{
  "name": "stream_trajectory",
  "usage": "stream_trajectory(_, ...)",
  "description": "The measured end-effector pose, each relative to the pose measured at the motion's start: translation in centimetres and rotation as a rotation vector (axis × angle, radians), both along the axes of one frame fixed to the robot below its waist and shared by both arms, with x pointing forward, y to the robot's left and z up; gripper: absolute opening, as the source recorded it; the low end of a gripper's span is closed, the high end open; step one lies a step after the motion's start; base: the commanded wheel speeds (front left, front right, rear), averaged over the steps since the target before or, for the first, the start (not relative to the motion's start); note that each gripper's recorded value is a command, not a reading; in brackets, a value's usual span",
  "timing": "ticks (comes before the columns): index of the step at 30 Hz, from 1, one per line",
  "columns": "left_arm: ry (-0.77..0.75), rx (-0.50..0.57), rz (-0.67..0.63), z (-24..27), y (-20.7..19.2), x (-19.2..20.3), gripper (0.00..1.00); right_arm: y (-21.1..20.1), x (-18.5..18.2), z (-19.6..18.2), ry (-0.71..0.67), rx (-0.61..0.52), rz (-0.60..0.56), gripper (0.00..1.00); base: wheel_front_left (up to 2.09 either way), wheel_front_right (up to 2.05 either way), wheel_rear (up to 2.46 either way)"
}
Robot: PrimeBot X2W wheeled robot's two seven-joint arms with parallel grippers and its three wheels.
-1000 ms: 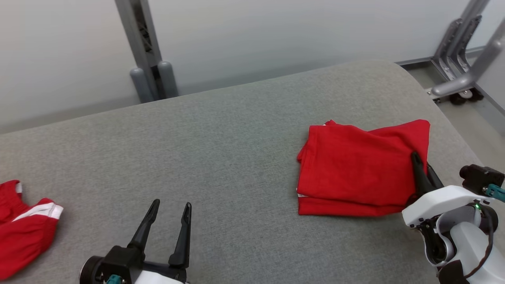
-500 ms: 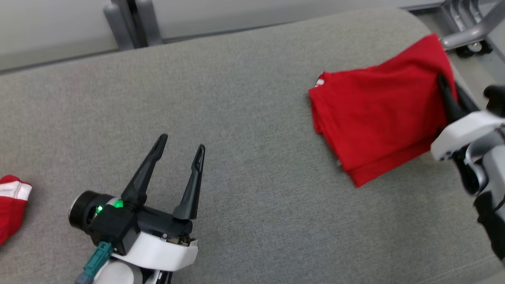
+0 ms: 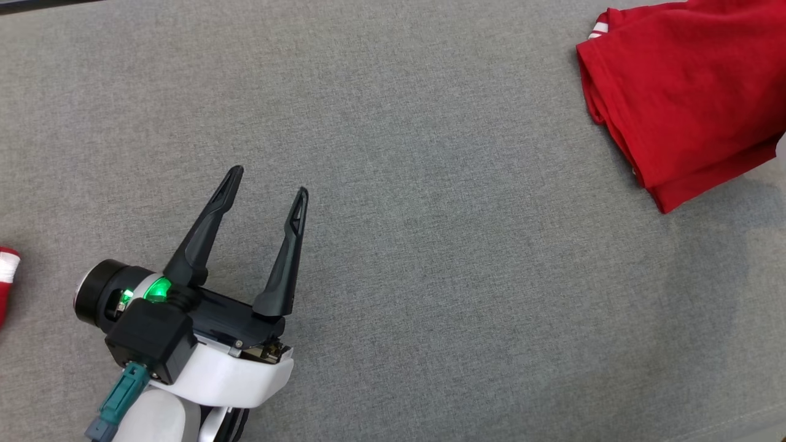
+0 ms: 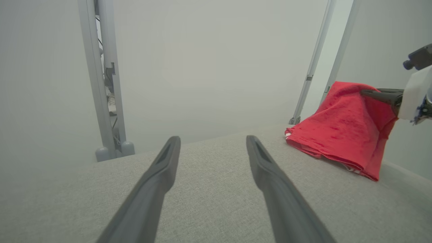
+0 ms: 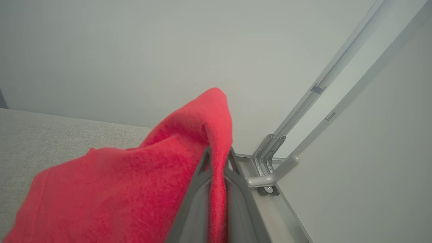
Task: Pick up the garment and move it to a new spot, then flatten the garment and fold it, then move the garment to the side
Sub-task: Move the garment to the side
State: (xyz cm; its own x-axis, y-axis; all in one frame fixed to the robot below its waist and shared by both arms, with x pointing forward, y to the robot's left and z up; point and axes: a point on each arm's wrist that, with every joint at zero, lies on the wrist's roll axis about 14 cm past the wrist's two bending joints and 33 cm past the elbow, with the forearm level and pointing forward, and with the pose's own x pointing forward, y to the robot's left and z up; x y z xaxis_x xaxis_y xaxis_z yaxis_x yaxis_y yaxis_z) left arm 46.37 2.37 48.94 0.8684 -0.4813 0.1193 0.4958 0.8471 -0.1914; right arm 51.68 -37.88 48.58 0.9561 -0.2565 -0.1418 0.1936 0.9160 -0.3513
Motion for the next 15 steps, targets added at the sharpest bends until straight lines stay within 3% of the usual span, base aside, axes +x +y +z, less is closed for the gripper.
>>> stream_trajectory(10, 0.005, 0.008, -0.01, -0.5, -0.1, 0.7, 1.0, -1.7, -1.0, -2.1, 0.09, -0.104, -0.073, 0.0, 0.0, 0.0, 0.0)
stream_trajectory(12, 0.002, 0.01, -0.008, -0.4, 0.1, 0.7, 1.0, -1.5, -0.9, -2.3, 0.09, -0.103, -0.083, 0.35, 0.0, 0.0, 0.0)
stream_trajectory(13, -0.001, 0.012, -0.005, -0.2, 0.2, 0.7, 1.0, -1.5, -0.8, -2.3, 0.09, -0.109, -0.089, 0.73, 0.0, 0.0, 0.0)
stream_trajectory(14, -0.004, 0.013, -0.002, -0.1, 0.3, 0.7, 1.0, -1.6, -0.8, -2.1, 0.085, -0.115, -0.095, 1.0, 0.0, 0.0, 0.0)
stream_trajectory(15, -0.005, 0.014, 0.001, -0.1, 0.5, 0.6, 1.0, -1.7, -0.8, -1.9, 0.077, -0.123, -0.104, 1.0, 0.0, 0.0, 0.0)
